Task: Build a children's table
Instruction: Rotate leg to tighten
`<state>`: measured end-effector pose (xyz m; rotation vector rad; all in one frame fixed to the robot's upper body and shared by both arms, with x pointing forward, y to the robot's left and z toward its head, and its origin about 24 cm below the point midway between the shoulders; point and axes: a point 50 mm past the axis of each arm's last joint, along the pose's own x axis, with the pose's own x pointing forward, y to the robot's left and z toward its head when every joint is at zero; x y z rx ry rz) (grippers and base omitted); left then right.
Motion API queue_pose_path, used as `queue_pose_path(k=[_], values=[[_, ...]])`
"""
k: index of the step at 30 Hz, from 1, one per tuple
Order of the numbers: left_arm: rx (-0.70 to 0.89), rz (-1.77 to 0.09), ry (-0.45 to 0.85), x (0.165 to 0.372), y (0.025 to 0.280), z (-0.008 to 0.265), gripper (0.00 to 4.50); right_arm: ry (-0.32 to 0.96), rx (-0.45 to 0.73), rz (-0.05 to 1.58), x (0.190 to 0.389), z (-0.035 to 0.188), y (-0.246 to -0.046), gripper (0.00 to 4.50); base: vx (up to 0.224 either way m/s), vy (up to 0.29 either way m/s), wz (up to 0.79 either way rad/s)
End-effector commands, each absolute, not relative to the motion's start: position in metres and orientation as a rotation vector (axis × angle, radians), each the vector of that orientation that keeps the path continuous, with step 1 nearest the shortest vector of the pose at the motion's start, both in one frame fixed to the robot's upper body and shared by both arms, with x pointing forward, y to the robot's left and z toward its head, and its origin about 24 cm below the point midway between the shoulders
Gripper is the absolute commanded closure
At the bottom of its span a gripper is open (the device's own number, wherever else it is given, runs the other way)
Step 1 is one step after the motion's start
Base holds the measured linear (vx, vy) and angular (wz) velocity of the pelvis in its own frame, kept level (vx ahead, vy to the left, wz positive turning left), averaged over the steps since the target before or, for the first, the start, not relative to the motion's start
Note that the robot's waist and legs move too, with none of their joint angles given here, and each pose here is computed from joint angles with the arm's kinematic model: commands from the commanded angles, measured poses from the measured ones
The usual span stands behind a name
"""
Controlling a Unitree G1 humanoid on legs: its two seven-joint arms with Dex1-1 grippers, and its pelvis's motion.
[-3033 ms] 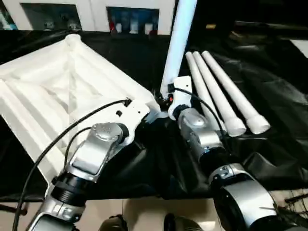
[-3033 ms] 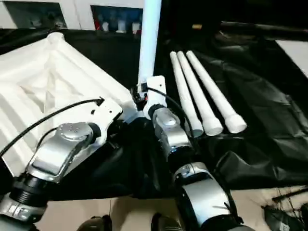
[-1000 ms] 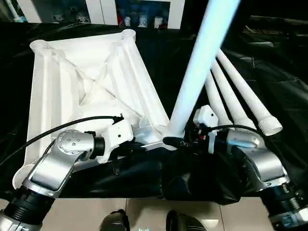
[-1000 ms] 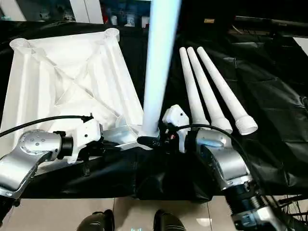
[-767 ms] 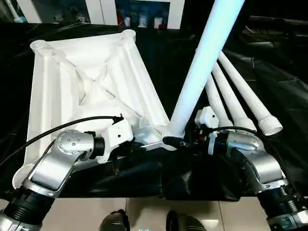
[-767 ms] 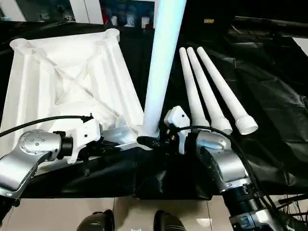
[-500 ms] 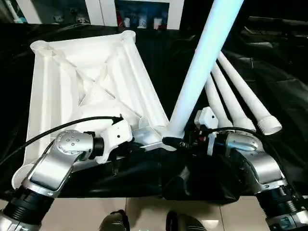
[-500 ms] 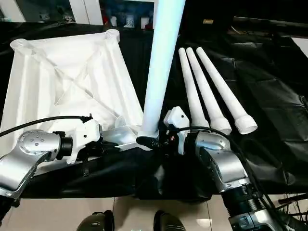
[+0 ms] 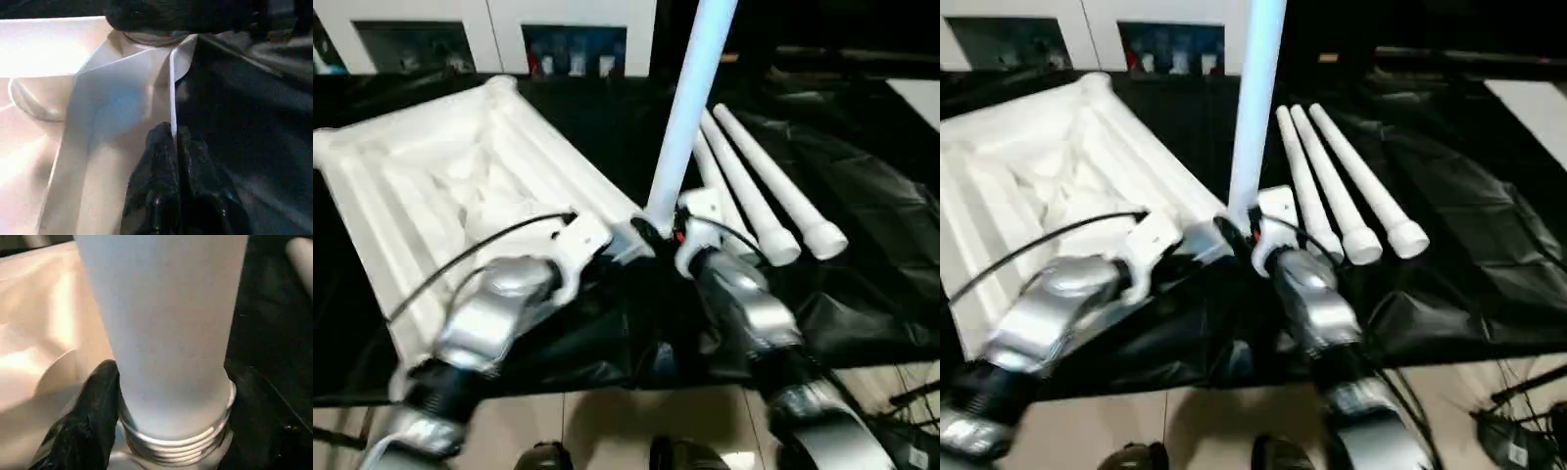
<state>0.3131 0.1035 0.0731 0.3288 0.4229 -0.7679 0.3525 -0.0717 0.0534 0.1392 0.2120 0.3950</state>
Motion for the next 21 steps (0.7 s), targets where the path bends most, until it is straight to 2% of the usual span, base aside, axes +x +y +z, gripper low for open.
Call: queue_pose_path(k=[1, 3, 7, 21], values=[[0.283, -0.737, 0.504, 0.307, 0.099, 0.053, 4.5, 0.458, 0.194, 0.285, 0.334, 0.002, -0.081, 1.78, -0.033, 0.053, -0.11], [0.292, -0.746, 0.508, 0.304, 0.09, 0.051, 4.5, 0.456, 0.199, 0.284, 0.338, 0.006, -0.072, 1.78, -0.017, 0.027, -0.05], [0.312, -0.748, 0.501, 0.303, 0.09, 0.052, 4.5, 0.434, 0.189, 0.309, 0.342, 0.011, -0.066, 1.78, 0.0, 0.0, 0.0], [0.34, -0.779, 0.474, 0.303, 0.091, 0.056, 4.5, 0.358, 0.168, 0.328, 0.353, 0.024, -0.062, 1.78, 0.0, 0.0, 0.0]])
